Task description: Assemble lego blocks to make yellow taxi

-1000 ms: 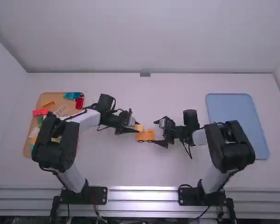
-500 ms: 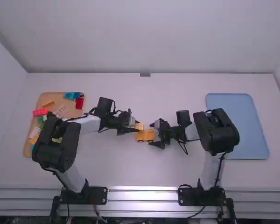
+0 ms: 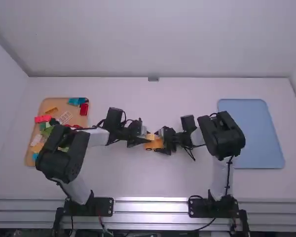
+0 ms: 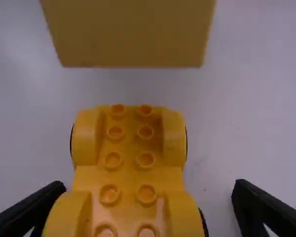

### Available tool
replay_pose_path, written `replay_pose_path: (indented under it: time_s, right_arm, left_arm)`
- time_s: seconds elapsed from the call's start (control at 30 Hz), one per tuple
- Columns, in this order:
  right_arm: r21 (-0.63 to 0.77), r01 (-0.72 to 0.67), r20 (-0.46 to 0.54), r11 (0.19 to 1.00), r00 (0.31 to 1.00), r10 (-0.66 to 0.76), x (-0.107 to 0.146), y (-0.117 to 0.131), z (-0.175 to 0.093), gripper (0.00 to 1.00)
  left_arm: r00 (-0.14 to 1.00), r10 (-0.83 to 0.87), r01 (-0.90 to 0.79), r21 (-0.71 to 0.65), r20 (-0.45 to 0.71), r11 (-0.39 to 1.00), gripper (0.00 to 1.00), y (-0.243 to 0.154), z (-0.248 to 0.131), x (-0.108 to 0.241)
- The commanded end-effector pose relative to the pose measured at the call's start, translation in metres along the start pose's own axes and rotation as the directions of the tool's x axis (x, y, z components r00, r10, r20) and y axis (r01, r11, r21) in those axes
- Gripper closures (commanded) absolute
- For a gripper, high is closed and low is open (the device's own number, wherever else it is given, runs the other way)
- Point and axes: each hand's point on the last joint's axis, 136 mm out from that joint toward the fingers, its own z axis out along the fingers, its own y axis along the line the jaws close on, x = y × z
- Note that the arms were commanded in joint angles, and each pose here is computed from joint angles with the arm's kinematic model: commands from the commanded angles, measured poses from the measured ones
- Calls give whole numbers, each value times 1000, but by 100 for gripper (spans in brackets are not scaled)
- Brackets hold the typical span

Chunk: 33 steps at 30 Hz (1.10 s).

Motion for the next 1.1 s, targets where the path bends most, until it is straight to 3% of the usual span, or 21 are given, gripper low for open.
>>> replay_pose_path:
  time_s: [0.0, 0.07, 0.13, 0.3, 1.07]
  right_arm:
    - [-11, 11, 1, 1000, 1000, -11, 4, 2, 2, 28]
    - [-16, 1, -2, 1000, 1000, -1, 5, 4, 2, 34]
    - [-18, -1, -1, 1000, 1000, 1, 5, 4, 2, 48]
    - [-18, -1, -1, 1000, 1000, 1, 5, 4, 2, 60]
    - [-15, -16, -3, 1000, 1000, 15, 5, 3, 2, 57]
  left_arm:
    - [999, -43, 43, -5, -30, 999, 92, -2, 4, 8]
    - [998, -49, 49, -6, -32, 999, 93, -2, 3, 9]
    - [998, -46, 46, -5, -41, 999, 93, -2, 1, 12]
    - [994, -65, 63, -15, -93, 998, 96, -4, 3, 21]
    - [969, -204, 201, -35, -138, 979, 93, -5, 10, 46]
